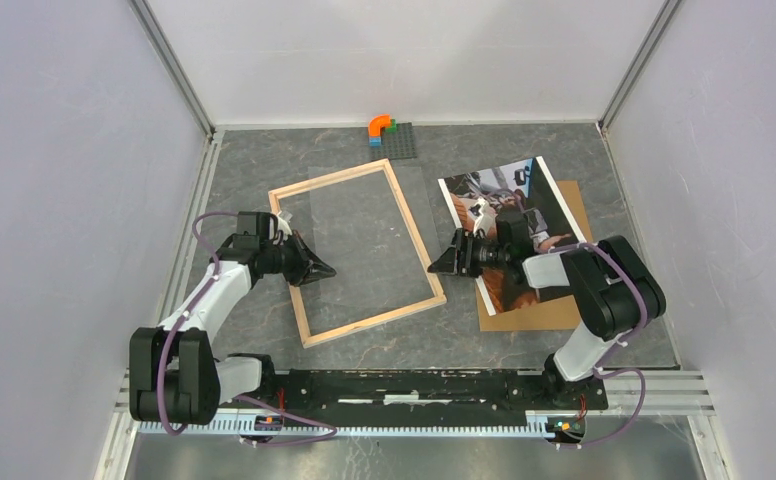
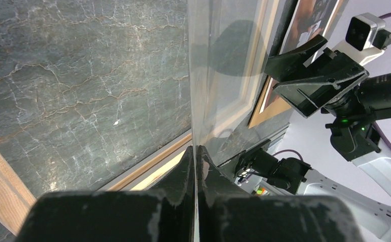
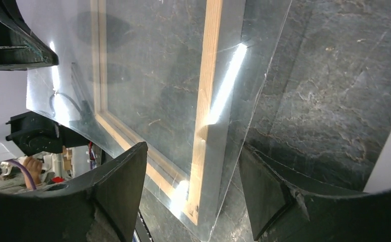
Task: Put the photo into the frame
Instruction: Adjust the photo frame item on the photo frame.
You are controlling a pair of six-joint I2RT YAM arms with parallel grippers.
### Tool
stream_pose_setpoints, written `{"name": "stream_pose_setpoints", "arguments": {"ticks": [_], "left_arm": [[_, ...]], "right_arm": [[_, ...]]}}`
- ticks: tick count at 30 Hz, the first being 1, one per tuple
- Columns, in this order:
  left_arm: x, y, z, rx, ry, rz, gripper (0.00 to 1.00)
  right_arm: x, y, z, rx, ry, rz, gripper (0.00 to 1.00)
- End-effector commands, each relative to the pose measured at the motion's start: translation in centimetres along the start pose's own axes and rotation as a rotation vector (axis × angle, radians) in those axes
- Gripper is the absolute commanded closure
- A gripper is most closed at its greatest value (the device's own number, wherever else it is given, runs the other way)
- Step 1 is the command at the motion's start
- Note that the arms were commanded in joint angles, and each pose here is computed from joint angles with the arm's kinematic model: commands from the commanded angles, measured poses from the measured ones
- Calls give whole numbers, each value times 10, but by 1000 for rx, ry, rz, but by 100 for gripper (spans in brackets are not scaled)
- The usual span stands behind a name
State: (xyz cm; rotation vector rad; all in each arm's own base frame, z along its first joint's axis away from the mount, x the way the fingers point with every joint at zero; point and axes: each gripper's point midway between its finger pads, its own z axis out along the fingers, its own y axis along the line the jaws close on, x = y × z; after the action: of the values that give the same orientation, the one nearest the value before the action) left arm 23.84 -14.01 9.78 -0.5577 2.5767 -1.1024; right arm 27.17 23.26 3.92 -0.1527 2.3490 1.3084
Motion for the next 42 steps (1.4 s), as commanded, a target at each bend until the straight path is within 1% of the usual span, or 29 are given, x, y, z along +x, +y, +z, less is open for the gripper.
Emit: {"name": "stream_pose_setpoints", "arguments": {"ticks": [1,5,7,11,16,18,21,23,26,28,30,32,34,36,38,39,42], "left_arm": [[3,-2,1,42,16,55,94],[2,-3,3,56,20,50,89],[2,-1,5,55,21,48,80],[2,-2,8,72,25,40,68],[1,-2,11,84,22,27,58],[2,0,13,81,30,20,52],[4,3,15,77,36,13,48],[5,4,16,77,37,10,47],[6,5,16,77,37,10,44],[6,5,16,78,34,15,41],[5,5,14,76,28,25,36],[4,6,11,53,10,36,29],[0,8,4,10,-26,53,20],[-8,10,-6,-50,-87,68,12],[-15,13,-16,-110,-142,79,6],[-19,14,-21,-140,-169,81,0],[-29,22,-39,-250,-246,85,0]], "right_arm": [[-27,26,4,-134,-61,-24,30],[-37,39,-2,-211,-94,4,33],[-38,49,-6,-268,-117,19,38],[-38,60,-11,-330,-137,43,44],[-35,58,-9,-341,-132,59,48],[-34,60,-7,-347,-128,64,49],[-30,63,-1,-351,-110,73,48],[-28,65,4,-351,-103,80,49],[-26,67,10,-351,-95,87,51],[-26,64,12,-332,-98,96,53],[-25,58,15,-302,-93,103,57],[-22,51,17,-272,-85,97,63],[-19,46,18,-250,-69,87,68],[-17,44,19,-237,-57,76,74],[-18,43,20,-232,-52,63,81],[-17,41,21,-226,-46,56,83],[-16,40,23,-227,-29,31,92]]}}
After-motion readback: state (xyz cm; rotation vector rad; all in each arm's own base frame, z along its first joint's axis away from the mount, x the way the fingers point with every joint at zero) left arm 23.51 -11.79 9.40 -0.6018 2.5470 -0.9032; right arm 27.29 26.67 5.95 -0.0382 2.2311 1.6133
